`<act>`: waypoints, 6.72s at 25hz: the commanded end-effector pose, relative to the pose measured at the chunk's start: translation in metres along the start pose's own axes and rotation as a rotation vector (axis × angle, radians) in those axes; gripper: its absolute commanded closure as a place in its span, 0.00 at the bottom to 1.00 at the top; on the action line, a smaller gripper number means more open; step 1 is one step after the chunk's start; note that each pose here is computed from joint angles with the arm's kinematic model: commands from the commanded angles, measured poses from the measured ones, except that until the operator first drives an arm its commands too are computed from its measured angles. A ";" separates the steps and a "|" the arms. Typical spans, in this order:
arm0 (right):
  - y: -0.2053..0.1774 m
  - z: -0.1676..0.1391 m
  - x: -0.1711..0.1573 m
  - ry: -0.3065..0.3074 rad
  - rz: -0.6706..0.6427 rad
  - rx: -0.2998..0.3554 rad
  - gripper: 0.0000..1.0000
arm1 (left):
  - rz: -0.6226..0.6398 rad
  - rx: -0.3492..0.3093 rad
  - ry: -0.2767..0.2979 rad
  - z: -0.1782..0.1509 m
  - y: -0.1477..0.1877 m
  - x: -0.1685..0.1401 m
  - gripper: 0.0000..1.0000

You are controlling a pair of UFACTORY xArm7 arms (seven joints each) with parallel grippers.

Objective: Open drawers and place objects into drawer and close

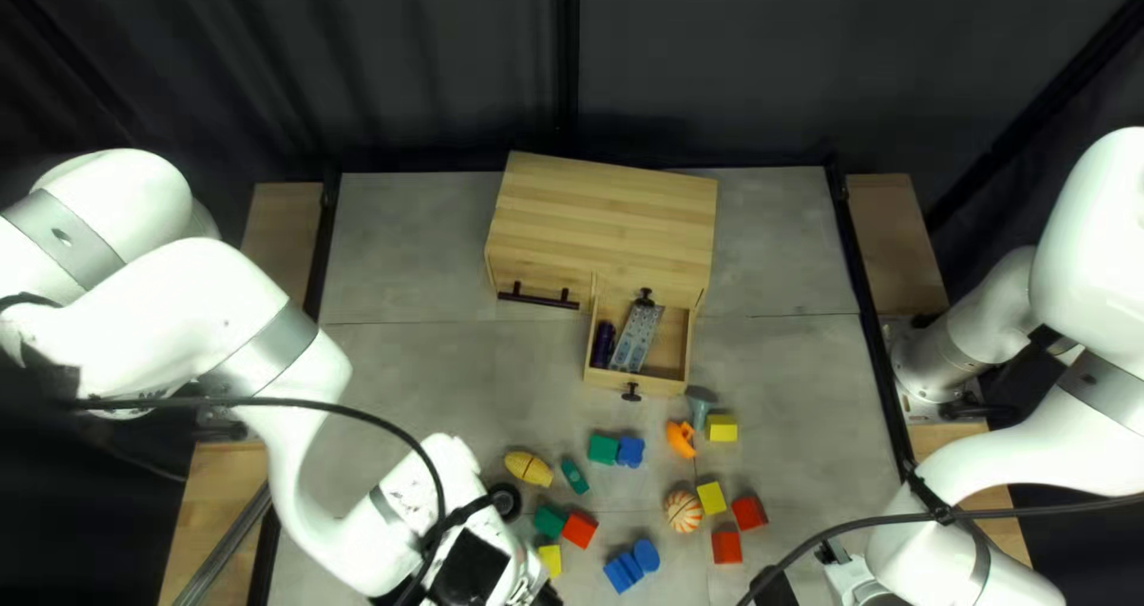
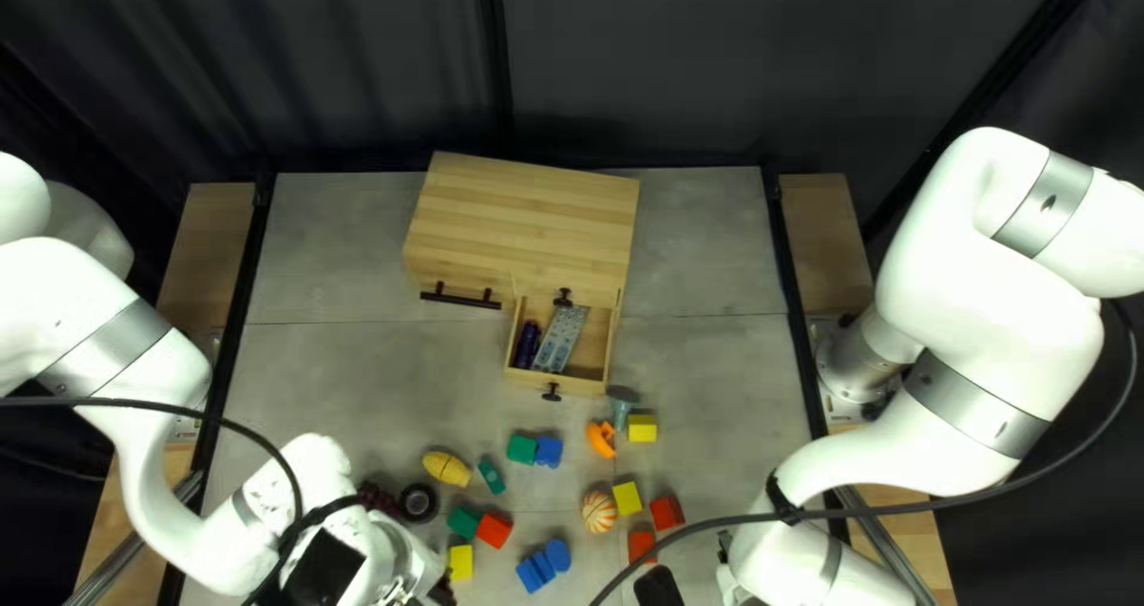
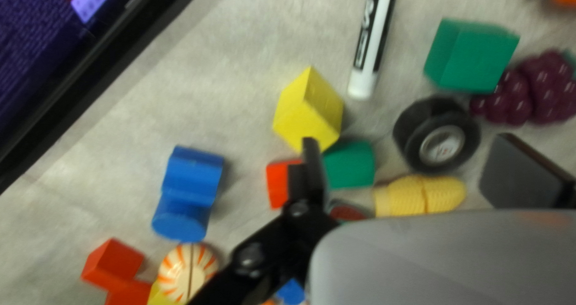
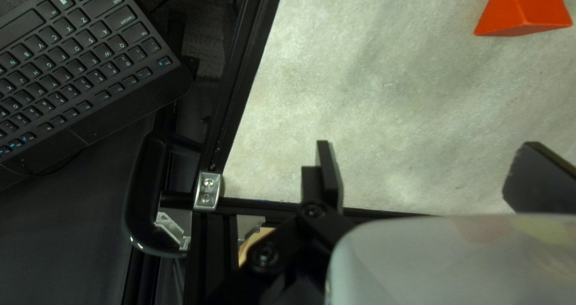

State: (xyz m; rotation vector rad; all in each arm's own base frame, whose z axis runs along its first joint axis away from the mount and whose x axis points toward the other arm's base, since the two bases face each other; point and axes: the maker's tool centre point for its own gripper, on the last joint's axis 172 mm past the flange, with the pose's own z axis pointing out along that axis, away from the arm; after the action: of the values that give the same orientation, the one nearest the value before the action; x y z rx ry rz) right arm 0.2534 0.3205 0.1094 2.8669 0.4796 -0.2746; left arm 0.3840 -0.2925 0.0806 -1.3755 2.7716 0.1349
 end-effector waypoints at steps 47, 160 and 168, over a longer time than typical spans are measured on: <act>0.000 0.000 0.000 0.000 0.000 0.000 0.00 | -0.109 -0.064 0.064 0.058 -0.009 0.060 0.00; 0.000 0.000 0.000 0.000 0.000 0.000 0.00 | -0.362 0.116 0.268 0.005 0.025 -0.322 1.00; 0.000 0.000 0.000 0.000 0.000 0.000 0.00 | -0.383 0.110 0.270 0.010 0.036 -0.334 1.00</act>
State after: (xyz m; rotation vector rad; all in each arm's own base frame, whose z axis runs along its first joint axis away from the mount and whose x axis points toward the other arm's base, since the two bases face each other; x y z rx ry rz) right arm 0.2534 0.3205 0.1094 2.8669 0.4796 -0.2746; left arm 0.5567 -0.0088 0.1005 -1.9791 2.5959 -0.2280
